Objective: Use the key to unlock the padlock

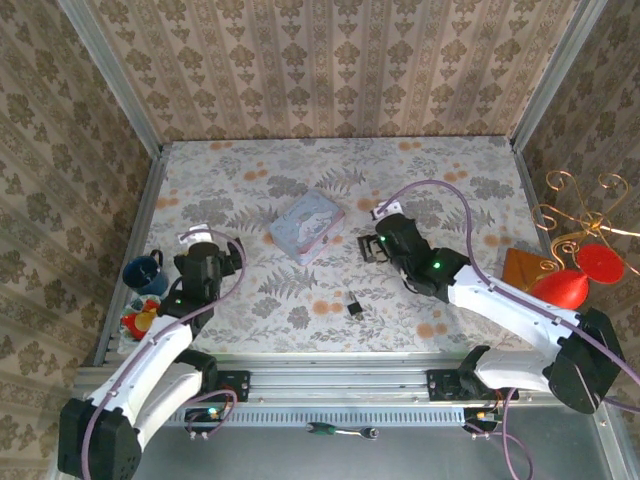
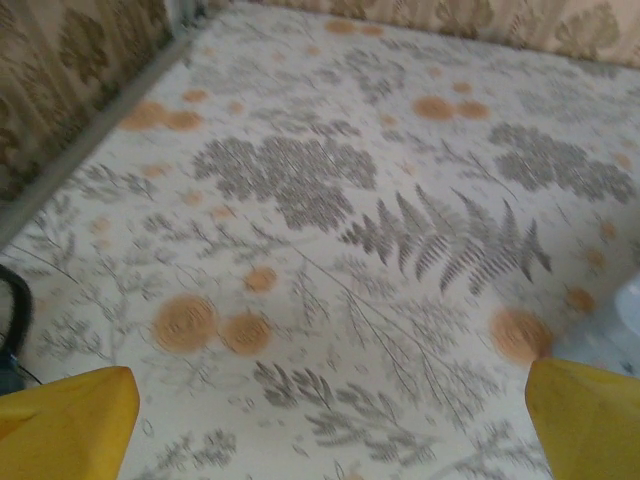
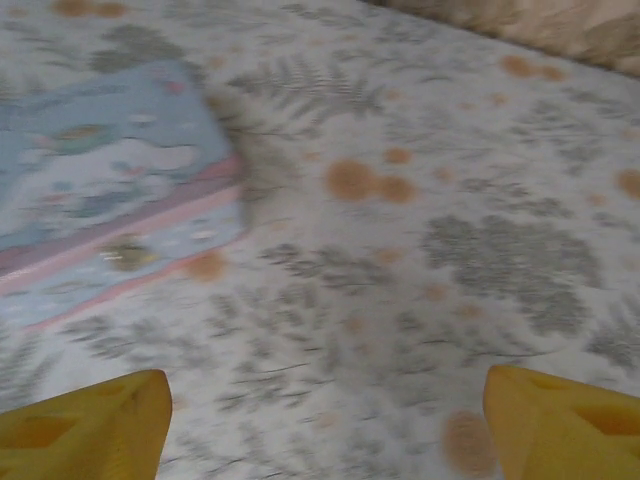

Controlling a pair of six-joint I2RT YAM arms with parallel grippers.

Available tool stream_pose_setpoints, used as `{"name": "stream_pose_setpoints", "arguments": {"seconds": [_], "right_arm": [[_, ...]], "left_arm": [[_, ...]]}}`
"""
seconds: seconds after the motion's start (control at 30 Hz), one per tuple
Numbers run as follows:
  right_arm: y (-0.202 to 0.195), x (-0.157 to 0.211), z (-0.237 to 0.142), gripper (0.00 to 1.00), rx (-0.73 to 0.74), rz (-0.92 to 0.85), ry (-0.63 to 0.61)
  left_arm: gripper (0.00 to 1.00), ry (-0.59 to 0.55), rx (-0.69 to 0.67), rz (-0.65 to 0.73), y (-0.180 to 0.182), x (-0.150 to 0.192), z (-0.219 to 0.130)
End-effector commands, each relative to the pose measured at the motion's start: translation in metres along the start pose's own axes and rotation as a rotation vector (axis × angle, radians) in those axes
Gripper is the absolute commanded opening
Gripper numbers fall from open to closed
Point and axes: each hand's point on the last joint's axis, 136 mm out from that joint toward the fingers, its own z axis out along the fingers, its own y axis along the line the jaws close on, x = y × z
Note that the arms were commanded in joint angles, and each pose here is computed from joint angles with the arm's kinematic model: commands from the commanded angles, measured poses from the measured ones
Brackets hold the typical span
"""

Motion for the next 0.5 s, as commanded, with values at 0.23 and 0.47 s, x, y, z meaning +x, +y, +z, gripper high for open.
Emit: {"name": "stream_pose_setpoints", "arguments": {"seconds": [0.23, 0.47], "right_arm": [[-0.093, 0.025, 0.021, 1.00, 0.353, -0.084, -0.092], [-0.122, 0.057, 0.036, 1.00, 0.402, -0.013, -0.088]], "left_arm": [[1.00, -0.200, -0.246, 0.196, 0.025, -0.038, 0.031], [1.00, -0.284, -0.221, 0.361, 0.022, -0.022, 0.048]]}}
